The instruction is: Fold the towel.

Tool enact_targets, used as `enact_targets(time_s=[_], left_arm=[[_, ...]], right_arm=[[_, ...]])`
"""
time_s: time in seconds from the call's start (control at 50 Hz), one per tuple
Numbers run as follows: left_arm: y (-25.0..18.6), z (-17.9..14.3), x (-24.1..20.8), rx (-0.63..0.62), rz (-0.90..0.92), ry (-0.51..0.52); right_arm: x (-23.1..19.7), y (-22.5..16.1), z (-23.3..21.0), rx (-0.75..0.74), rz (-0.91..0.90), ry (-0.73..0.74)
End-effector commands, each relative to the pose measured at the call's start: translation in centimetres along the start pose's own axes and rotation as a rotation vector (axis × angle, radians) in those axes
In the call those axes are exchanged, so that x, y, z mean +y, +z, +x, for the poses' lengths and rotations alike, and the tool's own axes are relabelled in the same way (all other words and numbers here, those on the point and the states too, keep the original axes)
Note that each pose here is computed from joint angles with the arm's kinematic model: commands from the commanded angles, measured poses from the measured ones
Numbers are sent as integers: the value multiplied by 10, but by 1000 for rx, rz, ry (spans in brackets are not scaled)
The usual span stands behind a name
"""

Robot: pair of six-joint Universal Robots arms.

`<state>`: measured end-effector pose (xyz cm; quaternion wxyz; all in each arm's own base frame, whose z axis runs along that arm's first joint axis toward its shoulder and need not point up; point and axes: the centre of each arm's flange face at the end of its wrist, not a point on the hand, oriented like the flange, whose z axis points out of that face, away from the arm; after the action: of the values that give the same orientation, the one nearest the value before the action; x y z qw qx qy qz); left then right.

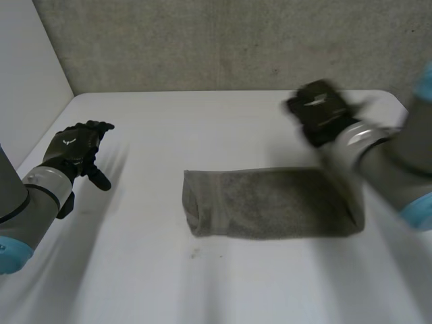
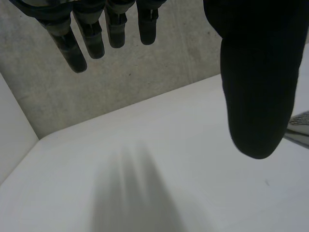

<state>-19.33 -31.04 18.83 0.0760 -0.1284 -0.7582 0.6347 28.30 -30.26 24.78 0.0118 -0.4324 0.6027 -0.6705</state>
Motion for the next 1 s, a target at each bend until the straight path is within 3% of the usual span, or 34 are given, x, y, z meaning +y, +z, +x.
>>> enact_targets(time_s=[0.02, 0.12, 0.22, 0.32, 0.38, 0.42, 0.54, 0.58, 0.78, 0.9, 1.0], left_arm=[[-3, 3, -1, 7, 0, 1], [-4, 8, 0, 20, 1, 5], [-6, 17, -3, 48, 14, 14], [-9, 35, -10, 99, 43, 24], [-11, 54, -17, 150, 73, 32], [-13, 65, -22, 178, 91, 39], [-14, 101, -34, 268, 142, 50], [-14, 120, -34, 295, 149, 53], [-14, 156, 20, 318, 23, 94], [-4, 149, 50, 215, -45, 190], [-13, 156, 58, 217, -58, 268]], right_arm=[[-20, -19, -148, -369, 61, -25], [-5, -32, -197, -488, 21, -57], [-4, -31, -199, -474, 14, -81], [-25, -31, -171, -369, 31, -66], [-27, -28, -131, -265, 11, 8], [-16, -30, -95, -186, -36, 113], [8, -40, -56, -105, -109, 235], [38, -49, -42, -87, -180, 279], [106, -75, -22, -86, -325, 381], [133, -66, -26, -59, -313, 299], [140, -58, -22, -23, -321, 240]])
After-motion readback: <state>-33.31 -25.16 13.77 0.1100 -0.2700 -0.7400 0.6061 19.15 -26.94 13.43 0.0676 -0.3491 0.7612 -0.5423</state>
